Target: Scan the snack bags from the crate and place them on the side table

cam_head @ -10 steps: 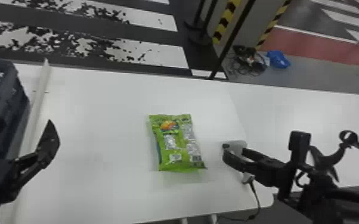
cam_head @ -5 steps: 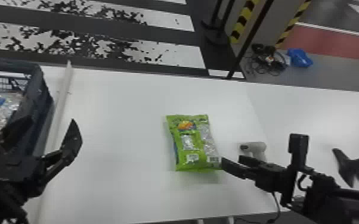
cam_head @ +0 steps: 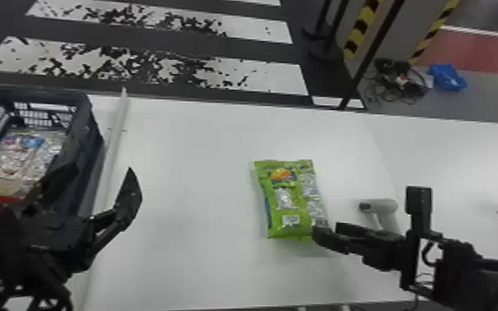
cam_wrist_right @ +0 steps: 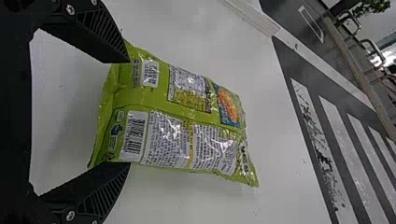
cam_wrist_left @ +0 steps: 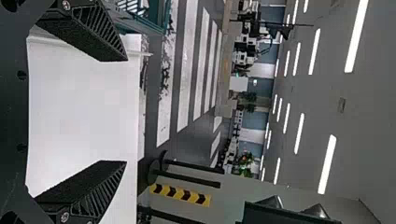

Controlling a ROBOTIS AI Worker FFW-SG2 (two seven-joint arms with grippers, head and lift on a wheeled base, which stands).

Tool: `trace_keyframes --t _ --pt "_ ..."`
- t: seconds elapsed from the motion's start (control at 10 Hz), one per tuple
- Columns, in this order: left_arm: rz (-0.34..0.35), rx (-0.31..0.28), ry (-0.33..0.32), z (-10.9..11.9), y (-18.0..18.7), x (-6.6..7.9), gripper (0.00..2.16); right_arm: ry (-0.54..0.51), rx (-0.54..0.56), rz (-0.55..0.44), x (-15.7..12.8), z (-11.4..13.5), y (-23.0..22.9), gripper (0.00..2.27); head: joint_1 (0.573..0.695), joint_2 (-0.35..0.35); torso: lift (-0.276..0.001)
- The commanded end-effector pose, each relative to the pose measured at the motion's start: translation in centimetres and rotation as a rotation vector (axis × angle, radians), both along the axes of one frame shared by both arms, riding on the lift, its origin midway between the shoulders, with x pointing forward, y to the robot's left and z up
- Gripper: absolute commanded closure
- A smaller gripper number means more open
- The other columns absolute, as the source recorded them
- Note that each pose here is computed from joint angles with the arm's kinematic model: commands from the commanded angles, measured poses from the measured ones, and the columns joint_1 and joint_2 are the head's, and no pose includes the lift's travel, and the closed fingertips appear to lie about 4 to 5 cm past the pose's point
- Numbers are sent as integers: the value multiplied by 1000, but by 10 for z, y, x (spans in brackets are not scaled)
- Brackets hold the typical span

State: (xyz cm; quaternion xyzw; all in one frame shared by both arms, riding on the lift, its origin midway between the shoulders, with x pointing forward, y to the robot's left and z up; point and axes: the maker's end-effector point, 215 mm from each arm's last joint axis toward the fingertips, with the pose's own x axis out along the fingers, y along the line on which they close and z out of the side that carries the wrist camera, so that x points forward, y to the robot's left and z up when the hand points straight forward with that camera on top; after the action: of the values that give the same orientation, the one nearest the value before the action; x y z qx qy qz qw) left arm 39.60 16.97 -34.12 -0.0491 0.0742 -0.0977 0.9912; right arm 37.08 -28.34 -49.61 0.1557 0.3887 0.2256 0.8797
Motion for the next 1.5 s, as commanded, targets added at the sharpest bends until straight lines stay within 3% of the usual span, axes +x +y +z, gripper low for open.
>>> trace_keyframes --t 0.0,0.6,0.7,0.8,1.1,1.4 --pt "-1 0 1 0 0 -1 87 -6 -24 7 3 -2 -1 110 695 -169 -94" --pt "-7 -2 4 -2 -1 -6 87 4 -101 59 25 -29 5 134 695 -163 -94" --pt "-5 -1 5 -3 1 -6 87 -9 -137 73 28 -32 3 927 695 -160 -94" --pt "-2 -1 2 -2 2 -6 87 -4 -149 65 27 -35 1 2108 695 -159 -94" --pt "-4 -5 2 -2 0 -5 87 -44 -113 85 23 -24 0 2243 695 -157 -94" --pt "-3 -5 1 -2 1 -5 87 -136 -33 -20 32 26 -35 2243 695 -174 -94"
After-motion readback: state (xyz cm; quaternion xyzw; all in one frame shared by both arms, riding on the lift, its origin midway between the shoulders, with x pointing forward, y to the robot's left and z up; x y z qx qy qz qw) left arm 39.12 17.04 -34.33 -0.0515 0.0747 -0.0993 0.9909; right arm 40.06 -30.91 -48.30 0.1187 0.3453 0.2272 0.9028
